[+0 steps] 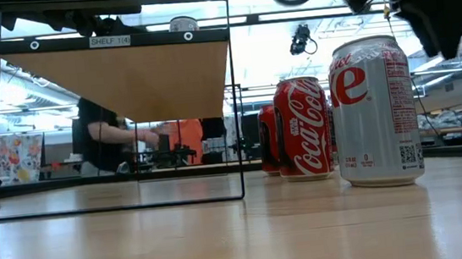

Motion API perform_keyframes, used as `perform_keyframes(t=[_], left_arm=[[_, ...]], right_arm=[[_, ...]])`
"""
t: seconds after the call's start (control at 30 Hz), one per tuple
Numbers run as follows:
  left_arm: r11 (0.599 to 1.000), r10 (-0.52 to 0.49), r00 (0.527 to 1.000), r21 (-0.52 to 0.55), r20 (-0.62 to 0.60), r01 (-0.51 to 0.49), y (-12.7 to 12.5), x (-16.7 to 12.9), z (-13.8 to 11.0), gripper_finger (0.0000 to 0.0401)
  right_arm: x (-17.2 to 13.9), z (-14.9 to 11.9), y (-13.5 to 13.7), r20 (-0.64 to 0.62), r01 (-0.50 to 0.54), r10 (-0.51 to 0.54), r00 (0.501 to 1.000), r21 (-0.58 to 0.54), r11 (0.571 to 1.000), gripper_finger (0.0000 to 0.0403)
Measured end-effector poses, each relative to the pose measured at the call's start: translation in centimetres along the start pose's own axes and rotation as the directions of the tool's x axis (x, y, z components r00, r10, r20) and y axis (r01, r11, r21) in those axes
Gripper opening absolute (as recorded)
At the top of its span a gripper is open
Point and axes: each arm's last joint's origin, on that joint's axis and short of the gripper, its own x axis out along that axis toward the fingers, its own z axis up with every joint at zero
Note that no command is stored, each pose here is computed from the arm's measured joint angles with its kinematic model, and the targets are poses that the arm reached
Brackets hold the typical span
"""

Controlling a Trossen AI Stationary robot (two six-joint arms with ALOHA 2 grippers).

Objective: Place canned beverage on shelf
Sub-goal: Put the white-pink soda can on the shelf and align it with the other white-pink soda can

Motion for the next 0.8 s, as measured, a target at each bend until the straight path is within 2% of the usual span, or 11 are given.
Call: perform_keyframes(t=[0.13, 0.23, 0.43, 0.57, 0.8], left_arm=[[1.0, 0.0, 1.0, 0.0, -0.001, 0.0, 0.0, 0.0, 0.0, 0.0366], [1.0, 0.0, 1.0, 0.0, -0.001, 0.0, 0.0, 0.0, 0.0, 0.0366], [1.0, 0.0, 1.0, -0.001, -0.008, 0.0, 0.0, 0.0, -0.1, 0.0366], [1.0, 0.002, 0.999, -0.004, -0.032, -0.002, 0.0, 0.0, -0.3, 0.0366], [1.0, 0.002, 0.999, -0.021, -0.037, -0.003, 0.0, 0.0, -0.4, 0.0366]], right_arm=[[0.1, 0.8, -0.7, 0.023, 0.027, -0.028, 0.999, 0.029, 0.999, 0.0364], [0.0, 1.0, -1.2, -0.004, -0.009, 0.009, 1.0, -0.009, 1.0, 0.0359], [-1.2, -0.1, 0.2, -0.041, -0.134, 0.128, 0.991, -0.23, 0.964, 0.0347], [-1.5, -1.7, 1.3, -0.037, -0.12, 0.114, 0.993, -0.336, 0.934, 0.0336], [-1.7, -3.7, 2.5, -0.024, -0.096, 0.095, 0.995, -0.414, 0.905, 0.0322]])
